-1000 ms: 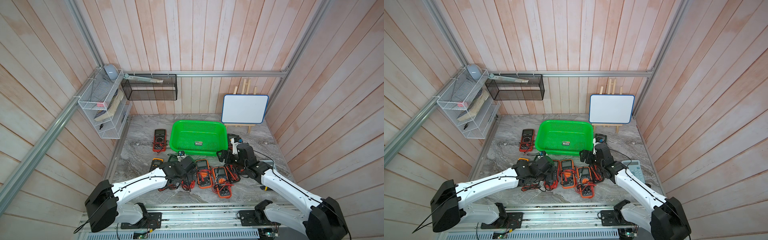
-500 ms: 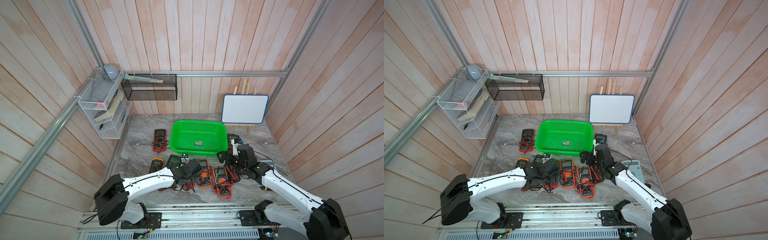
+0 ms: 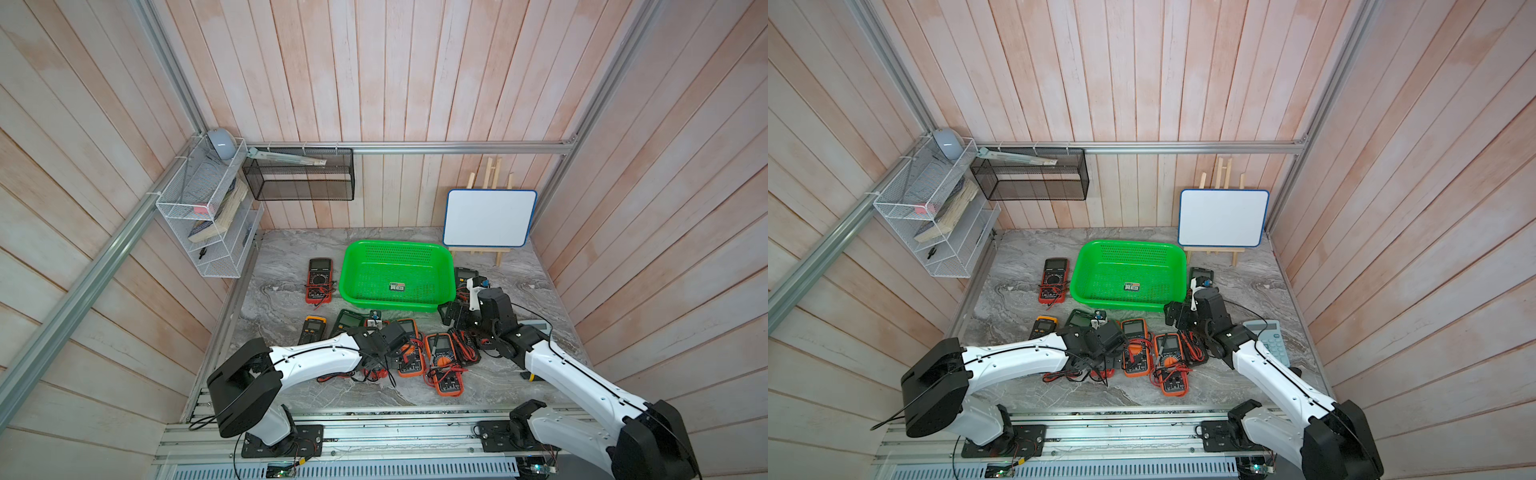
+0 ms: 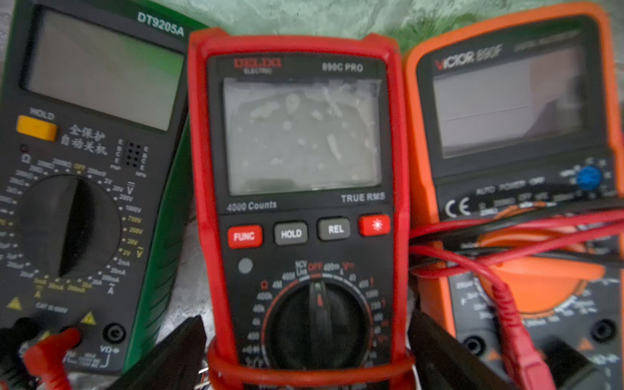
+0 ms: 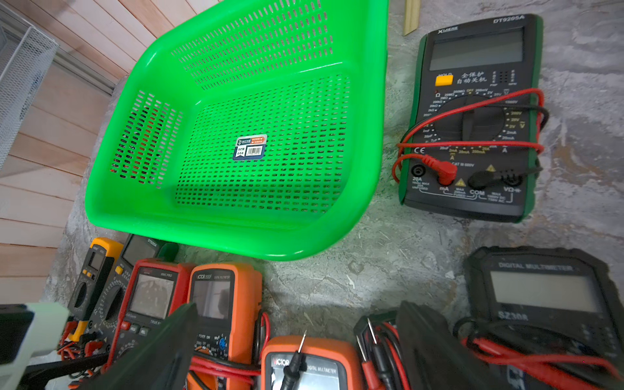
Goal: Put the multimeter into the basket
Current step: Pick up the multimeter from the center of the board.
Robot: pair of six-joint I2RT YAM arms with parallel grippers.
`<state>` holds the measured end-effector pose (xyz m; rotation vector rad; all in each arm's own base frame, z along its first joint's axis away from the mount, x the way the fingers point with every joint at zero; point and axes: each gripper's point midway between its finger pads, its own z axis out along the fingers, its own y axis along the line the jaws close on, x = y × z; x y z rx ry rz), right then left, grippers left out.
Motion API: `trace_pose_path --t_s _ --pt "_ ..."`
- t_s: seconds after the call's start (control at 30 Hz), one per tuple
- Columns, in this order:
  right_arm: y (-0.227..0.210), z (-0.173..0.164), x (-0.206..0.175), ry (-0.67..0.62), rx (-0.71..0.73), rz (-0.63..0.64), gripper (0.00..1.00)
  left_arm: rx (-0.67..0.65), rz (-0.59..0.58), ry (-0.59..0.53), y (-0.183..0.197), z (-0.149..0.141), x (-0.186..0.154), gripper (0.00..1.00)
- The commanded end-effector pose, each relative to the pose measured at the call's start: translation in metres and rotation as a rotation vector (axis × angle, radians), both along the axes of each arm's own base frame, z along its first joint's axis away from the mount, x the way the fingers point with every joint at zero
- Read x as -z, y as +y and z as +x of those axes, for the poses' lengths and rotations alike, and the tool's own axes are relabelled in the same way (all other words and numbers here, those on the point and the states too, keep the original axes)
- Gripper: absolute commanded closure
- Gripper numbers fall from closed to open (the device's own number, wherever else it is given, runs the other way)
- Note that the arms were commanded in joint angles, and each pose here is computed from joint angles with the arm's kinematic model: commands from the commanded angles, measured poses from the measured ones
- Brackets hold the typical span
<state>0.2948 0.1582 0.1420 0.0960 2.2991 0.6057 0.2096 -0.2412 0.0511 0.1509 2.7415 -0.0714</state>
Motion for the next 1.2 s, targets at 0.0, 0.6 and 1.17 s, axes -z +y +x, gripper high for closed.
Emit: trace_pose_path --t_s 0.0,0.6,1.17 --pt "-0.006 -0.003 0.006 0.015 0.007 -0.020 0.03 0.015 0.024 -0.007 0.000 0.003 0.008 0.00" --pt "0.009 0.006 -0.017 -0.001 -0.028 0.047 0.03 -0.015 -0.062 -0.021 0.007 -0.003 -0.031 1.00" --pt "0.041 0.036 -0.059 -0.051 -0.073 0.185 0.03 -0.058 -0.243 -0.282 0.035 0.036 -0.161 1.00"
